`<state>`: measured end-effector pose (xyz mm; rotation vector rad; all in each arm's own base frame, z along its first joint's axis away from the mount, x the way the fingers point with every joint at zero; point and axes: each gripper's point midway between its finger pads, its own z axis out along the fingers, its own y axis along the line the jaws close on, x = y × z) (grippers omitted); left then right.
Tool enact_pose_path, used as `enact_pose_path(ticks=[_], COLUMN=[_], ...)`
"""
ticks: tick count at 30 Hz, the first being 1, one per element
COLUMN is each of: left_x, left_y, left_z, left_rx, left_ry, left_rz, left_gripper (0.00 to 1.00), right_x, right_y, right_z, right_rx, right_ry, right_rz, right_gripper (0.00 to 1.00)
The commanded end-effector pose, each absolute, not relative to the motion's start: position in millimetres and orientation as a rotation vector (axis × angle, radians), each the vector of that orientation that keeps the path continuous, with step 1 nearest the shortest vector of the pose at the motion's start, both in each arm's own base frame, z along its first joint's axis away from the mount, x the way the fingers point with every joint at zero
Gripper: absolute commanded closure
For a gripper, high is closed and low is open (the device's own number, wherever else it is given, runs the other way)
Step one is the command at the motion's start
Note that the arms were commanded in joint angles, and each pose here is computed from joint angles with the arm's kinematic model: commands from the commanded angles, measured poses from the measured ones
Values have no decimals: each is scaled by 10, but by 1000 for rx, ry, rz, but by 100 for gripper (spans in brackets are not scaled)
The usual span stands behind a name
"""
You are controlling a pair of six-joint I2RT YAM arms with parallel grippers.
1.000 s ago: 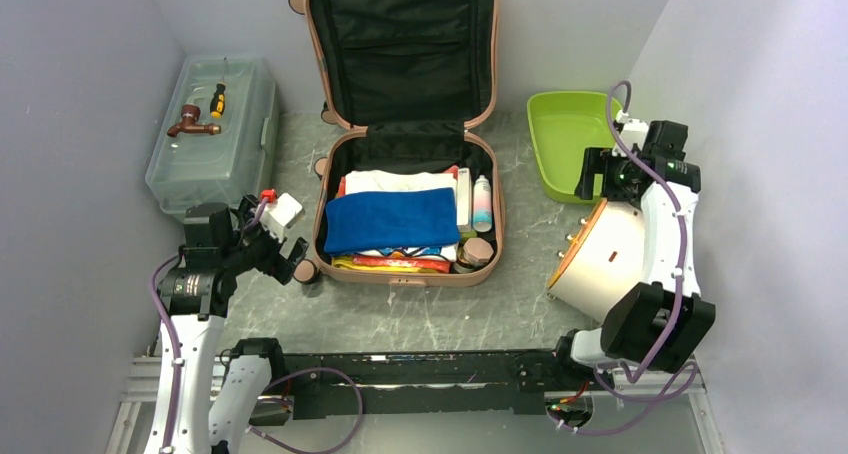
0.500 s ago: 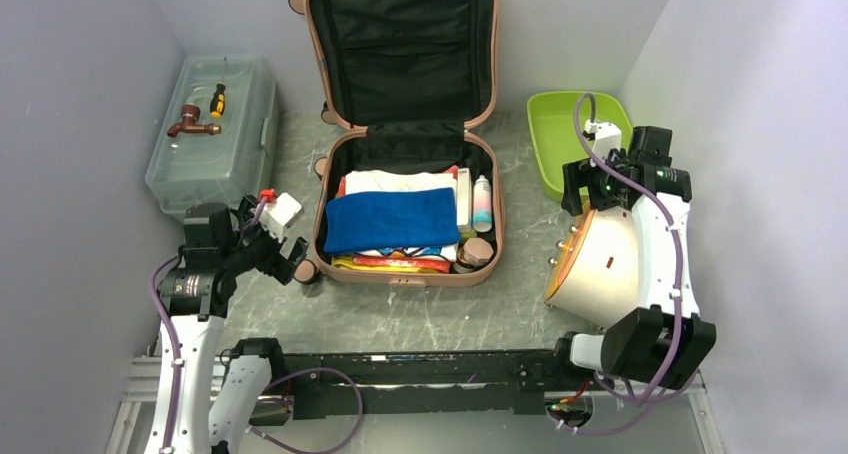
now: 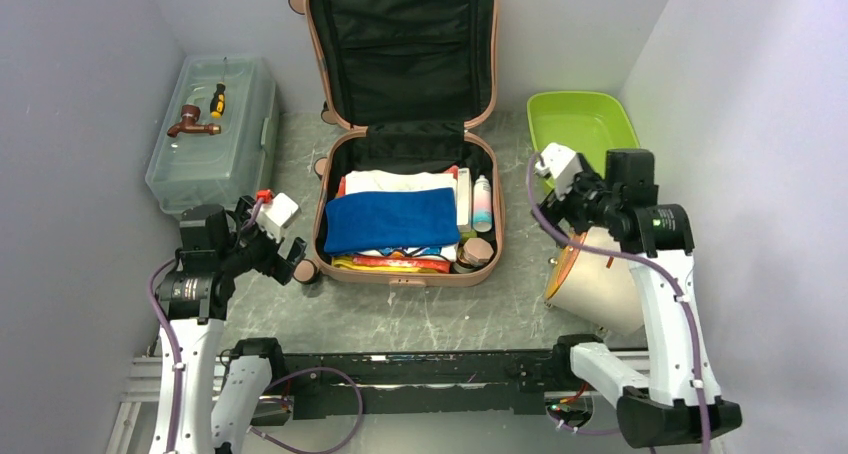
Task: Open, take out, and arrange the luggage
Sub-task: Adjust the storage box at the corner of the board.
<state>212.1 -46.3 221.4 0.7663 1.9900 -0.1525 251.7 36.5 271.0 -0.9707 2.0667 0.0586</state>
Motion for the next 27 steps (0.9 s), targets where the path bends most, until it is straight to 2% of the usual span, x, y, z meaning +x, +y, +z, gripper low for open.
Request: enact_pose_path(ticks=[1, 11, 18, 27], left_x=[2138, 2139, 2137, 2134], left_y=[-517, -503, -496, -475], left_z=[2312, 2287, 2269, 2235], left_rx=[759, 749, 748, 745], left_ry=[1942, 1943, 1944, 1950], left_rz=[-182, -185, -182, -169], left_gripper=[1, 1, 1, 1], right_x=[2306, 1622, 1495, 1283], right_y=[612, 930, 914, 489], right_z=[2462, 1419, 1199, 962], right_rx=[-1204, -1668, -1765, -1859], right_ry=[2080, 2274, 2332, 2461], right_rz=[96, 129, 45, -136], right_gripper=[11, 17, 23, 24])
